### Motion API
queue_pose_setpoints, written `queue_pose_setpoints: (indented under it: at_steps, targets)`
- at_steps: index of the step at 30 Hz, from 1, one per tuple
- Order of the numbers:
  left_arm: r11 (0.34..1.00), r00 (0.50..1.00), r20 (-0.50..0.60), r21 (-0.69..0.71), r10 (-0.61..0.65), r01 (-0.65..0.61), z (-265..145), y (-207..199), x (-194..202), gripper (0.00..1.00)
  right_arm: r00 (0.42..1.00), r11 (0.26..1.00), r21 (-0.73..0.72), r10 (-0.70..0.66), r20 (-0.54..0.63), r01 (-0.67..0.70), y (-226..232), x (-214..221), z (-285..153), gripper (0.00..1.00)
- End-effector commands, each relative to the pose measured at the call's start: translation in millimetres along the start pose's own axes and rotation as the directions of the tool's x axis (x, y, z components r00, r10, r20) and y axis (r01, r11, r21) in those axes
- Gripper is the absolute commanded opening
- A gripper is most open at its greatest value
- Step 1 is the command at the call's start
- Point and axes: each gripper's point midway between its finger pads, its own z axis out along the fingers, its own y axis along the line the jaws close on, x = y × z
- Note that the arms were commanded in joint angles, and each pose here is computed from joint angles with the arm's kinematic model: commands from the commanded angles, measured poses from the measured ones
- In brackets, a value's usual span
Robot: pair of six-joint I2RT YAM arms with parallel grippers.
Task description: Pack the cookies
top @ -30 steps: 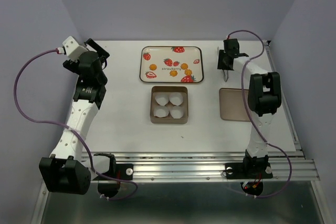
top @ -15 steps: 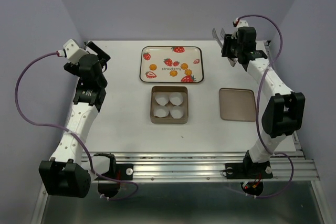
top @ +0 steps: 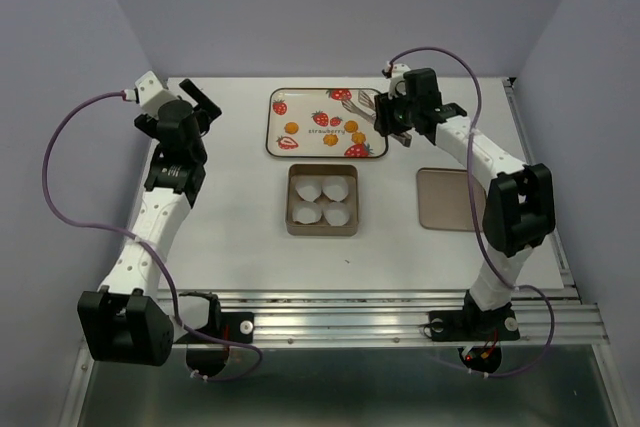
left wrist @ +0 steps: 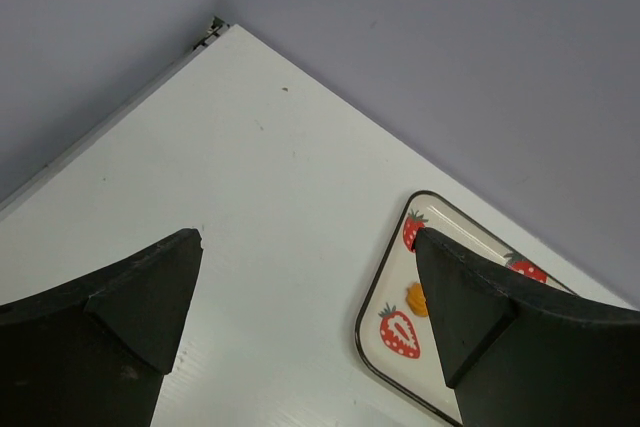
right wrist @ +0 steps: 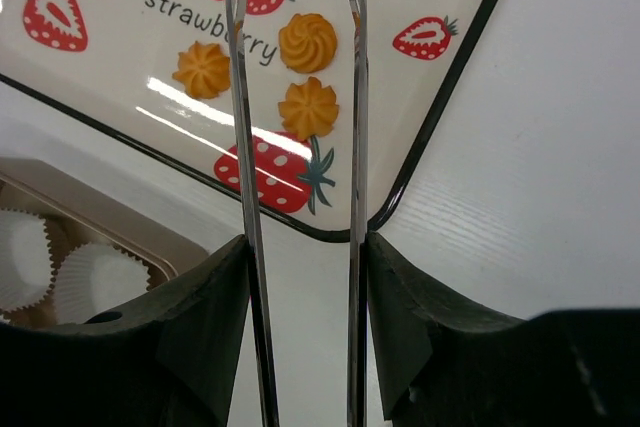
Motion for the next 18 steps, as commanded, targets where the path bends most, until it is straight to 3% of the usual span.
queue_pose_setpoints:
  at_steps: [1, 18]
  targets:
    - [0.999, 1.0, -0.018, 0.045, -0.007, 0.008, 5.4, -8.9, 4.8, 0.99, 0.999, 0.999, 0.02, -0.031, -0.014, 0.032, 0.3, -7.4, 9.1, 0.53]
    - [0.999, 0.998, -0.064, 0.045, 0.016, -0.013, 17.8, -12.3, 21.1, 0.99, 0.988, 0.996, 0.028, -0.076, -0.132, 0.08, 17.3, 25.7, 37.5, 0.54]
